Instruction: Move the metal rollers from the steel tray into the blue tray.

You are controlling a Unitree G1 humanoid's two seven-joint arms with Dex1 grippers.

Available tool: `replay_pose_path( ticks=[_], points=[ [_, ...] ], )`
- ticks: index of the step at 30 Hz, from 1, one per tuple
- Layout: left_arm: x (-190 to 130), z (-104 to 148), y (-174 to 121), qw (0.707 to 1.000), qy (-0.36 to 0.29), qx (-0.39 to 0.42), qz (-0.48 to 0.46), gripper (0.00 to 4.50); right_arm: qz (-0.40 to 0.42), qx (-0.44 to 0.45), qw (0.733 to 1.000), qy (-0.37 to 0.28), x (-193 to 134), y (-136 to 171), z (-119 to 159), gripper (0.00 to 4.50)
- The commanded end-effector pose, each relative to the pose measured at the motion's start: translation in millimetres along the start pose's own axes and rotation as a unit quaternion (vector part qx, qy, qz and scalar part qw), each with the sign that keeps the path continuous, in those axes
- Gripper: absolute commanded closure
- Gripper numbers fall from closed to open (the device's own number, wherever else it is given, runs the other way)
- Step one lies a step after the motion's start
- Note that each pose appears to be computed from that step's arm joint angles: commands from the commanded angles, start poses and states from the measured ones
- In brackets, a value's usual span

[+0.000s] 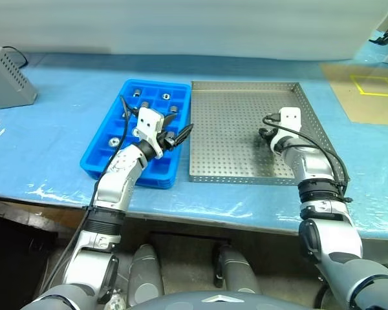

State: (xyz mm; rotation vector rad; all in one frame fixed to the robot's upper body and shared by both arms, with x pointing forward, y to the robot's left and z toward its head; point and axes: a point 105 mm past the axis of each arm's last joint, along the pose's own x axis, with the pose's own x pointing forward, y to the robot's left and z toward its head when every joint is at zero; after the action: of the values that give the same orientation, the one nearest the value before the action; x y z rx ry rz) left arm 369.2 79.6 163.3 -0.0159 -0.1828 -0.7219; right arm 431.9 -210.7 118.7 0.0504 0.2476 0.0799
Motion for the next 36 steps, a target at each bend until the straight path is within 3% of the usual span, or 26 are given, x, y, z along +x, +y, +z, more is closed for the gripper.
replay_pose_path(
  ticks=[1, 8, 12, 16, 23, 26, 31, 36],
  points=[
    [-4.1, 26.0, 2.3, 0.999, -0.038, 0.027, -0.002, 1.06, 0.083, -0.002, 0.992, -0.097, -4.3, 40.9, 50.5, 2.84],
    [-33.5, 44.4, 2.9, 0.998, -0.051, 0.048, -0.008, 1.06, 0.245, 0.005, 0.962, -0.117, -6.4, 111.7, 64.4, 2.84],
    [-54.3, 55.5, -1.9, 0.996, -0.046, 0.07, -0.03, 1.06, 0.315, -0.013, 0.942, -0.113, -11.1, 133.7, 64.6, 2.84],
    [-86.6, 58.6, -11.8, 0.994, -0.011, 0.093, -0.055, 1.06, 0.437, -0.045, 0.893, -0.1, -30.2, 162.8, 60.4, 2.84],
    [-126.6, 61.4, -4.3, 0.993, 0.032, 0.102, -0.041, 1.06, 0.55, -0.103, 0.827, -0.063, -54.0, 188.1, 40.0, 2.84],
    [-139.0, 55.3, 4.2, 0.991, 0.055, 0.116, -0.025, 1.06, 0.58, -0.125, 0.803, -0.056, -63.4, 201.2, 33.1, 2.84],
    [-145.7, 58.5, 23.5, 0.988, 0.062, 0.14, 0.011, 1.06, 0.595, -0.146, 0.789, -0.047, -68.2, 215.3, 27.8, 2.84],
    [-143.1, 57.7, 23.4, 0.988, 0.061, 0.143, 0.009, 1.06, 0.606, -0.184, 0.773, -0.021, -70.9, 220.9, 9.4, 2.84]
  ],
)
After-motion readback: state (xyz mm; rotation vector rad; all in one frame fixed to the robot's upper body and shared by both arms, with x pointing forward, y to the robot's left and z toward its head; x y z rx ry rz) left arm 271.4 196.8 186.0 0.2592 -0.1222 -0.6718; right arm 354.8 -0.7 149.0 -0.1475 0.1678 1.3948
